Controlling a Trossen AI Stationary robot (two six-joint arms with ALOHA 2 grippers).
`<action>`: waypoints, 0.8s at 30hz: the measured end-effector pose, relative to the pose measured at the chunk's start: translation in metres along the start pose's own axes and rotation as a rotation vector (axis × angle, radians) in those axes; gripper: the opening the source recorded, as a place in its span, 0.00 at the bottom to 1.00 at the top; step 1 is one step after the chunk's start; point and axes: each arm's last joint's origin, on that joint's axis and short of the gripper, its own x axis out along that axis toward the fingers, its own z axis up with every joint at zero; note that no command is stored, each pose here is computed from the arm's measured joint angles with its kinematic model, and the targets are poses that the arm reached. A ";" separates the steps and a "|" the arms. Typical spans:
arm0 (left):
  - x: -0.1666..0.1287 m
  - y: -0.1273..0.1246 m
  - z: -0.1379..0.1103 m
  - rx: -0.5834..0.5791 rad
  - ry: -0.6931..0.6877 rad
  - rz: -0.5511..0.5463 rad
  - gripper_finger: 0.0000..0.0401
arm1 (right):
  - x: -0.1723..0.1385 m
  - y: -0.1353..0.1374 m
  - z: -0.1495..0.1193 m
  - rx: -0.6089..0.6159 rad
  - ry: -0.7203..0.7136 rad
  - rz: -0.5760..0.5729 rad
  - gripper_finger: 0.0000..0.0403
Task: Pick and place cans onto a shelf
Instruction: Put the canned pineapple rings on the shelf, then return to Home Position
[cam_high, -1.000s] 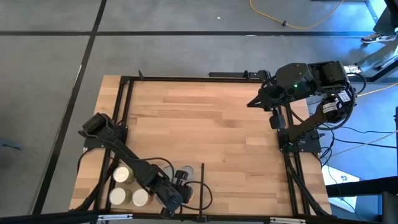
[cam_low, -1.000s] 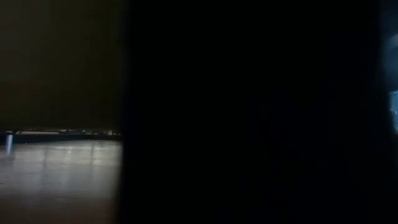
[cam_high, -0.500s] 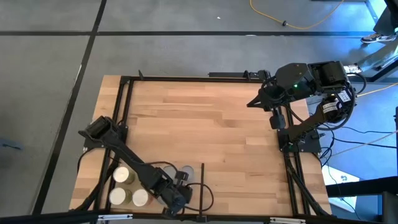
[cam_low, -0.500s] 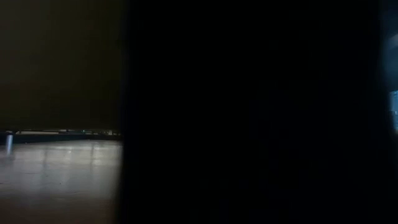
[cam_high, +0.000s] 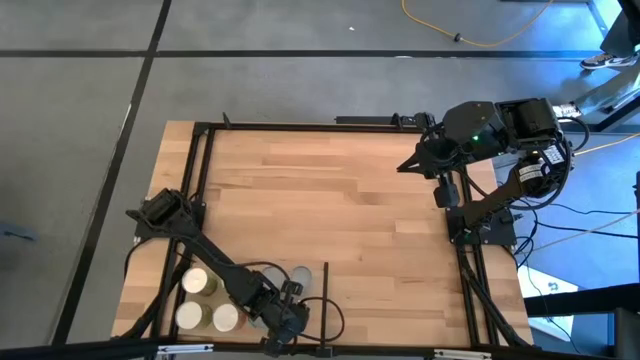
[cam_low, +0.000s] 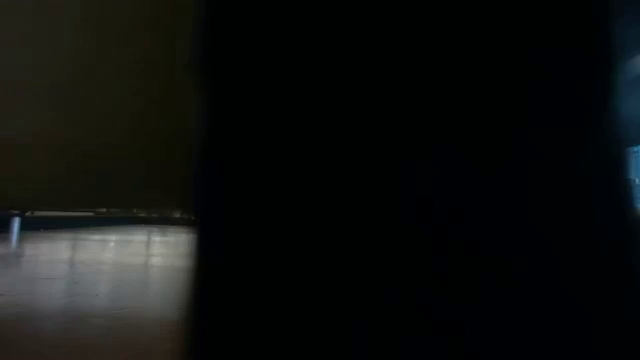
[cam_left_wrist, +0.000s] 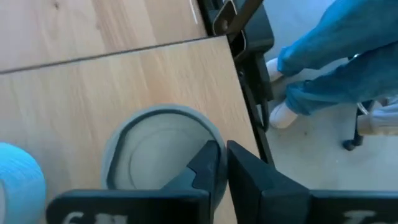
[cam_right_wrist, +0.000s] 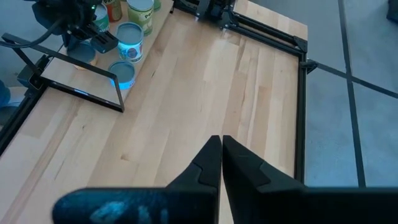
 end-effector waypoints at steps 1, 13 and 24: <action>0.000 0.000 0.000 -0.013 -0.001 0.001 0.07 | 0.000 0.000 0.000 0.000 0.000 0.000 0.04; -0.001 -0.001 0.004 -0.068 -0.039 -0.021 0.11 | 0.000 0.000 0.000 0.000 0.000 0.000 0.04; -0.038 -0.012 0.031 -0.061 -0.034 0.005 0.11 | 0.000 0.000 0.000 -0.001 -0.004 0.009 0.04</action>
